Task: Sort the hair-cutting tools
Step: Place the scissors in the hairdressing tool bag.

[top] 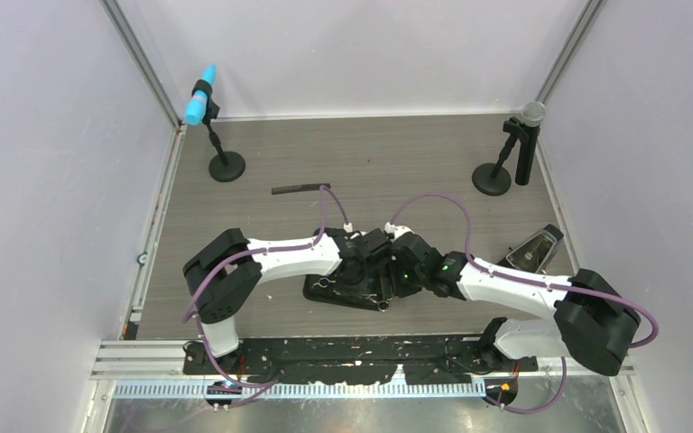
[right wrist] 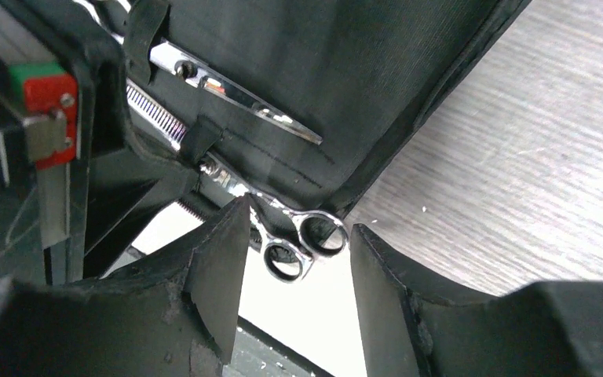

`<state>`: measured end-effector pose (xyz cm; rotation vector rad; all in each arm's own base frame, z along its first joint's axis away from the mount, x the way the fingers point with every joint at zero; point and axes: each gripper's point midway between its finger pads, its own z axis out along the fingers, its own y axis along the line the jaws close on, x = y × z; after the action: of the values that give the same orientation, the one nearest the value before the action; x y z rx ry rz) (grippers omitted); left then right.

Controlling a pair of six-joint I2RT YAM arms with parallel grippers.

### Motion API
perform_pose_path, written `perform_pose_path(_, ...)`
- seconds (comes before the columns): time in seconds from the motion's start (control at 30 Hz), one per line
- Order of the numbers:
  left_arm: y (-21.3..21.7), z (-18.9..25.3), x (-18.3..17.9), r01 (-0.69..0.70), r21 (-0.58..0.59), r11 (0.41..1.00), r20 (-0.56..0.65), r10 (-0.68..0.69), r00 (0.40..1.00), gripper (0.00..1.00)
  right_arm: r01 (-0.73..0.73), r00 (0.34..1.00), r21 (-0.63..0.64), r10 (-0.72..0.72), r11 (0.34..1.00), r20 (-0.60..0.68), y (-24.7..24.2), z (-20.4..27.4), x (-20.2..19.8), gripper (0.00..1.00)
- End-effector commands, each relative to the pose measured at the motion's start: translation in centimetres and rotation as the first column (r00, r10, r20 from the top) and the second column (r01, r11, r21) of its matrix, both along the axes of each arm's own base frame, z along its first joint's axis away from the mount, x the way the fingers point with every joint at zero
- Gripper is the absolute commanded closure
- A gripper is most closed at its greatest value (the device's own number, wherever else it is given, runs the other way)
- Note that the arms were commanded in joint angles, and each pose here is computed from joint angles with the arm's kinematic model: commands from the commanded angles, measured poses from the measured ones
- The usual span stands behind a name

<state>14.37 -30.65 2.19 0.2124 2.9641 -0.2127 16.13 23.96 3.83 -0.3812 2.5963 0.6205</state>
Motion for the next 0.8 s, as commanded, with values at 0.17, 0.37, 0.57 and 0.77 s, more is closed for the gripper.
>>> perform_pose_path(0.17, -1.3, 0.3, 1.8, 0.006, -0.102, 0.995, 0.12, 0.006, 0.993, 1.0, -0.018, 1.0, 0.104, 0.016, 0.994, 0.023, 1.1, 1.5, -0.6, 0.45)
perform_pose_path(0.37, -1.1, 1.6, 2.5, 0.02, -0.157, 0.987, 0.196, 0.011, 0.981, 1.0, 0.015, 0.999, 0.134, -0.021, 0.991, 0.049, 0.8, 2.0, -0.3, 0.47)
perform_pose_path(0.57, -0.9, 1.8, 2.6, 0.019, -0.173, 0.985, 0.214, 0.019, 0.977, 1.0, -0.02, 0.999, 0.168, 0.012, 0.985, 0.052, 1.6, 2.3, -0.4, 0.48)
perform_pose_path(0.77, -0.8, 1.8, 2.6, 0.017, -0.189, 0.982, 0.223, 0.026, 0.974, 1.0, -0.061, 0.996, 0.249, 0.043, 0.967, 0.077, 3.8, 3.4, 0.3, 0.62)
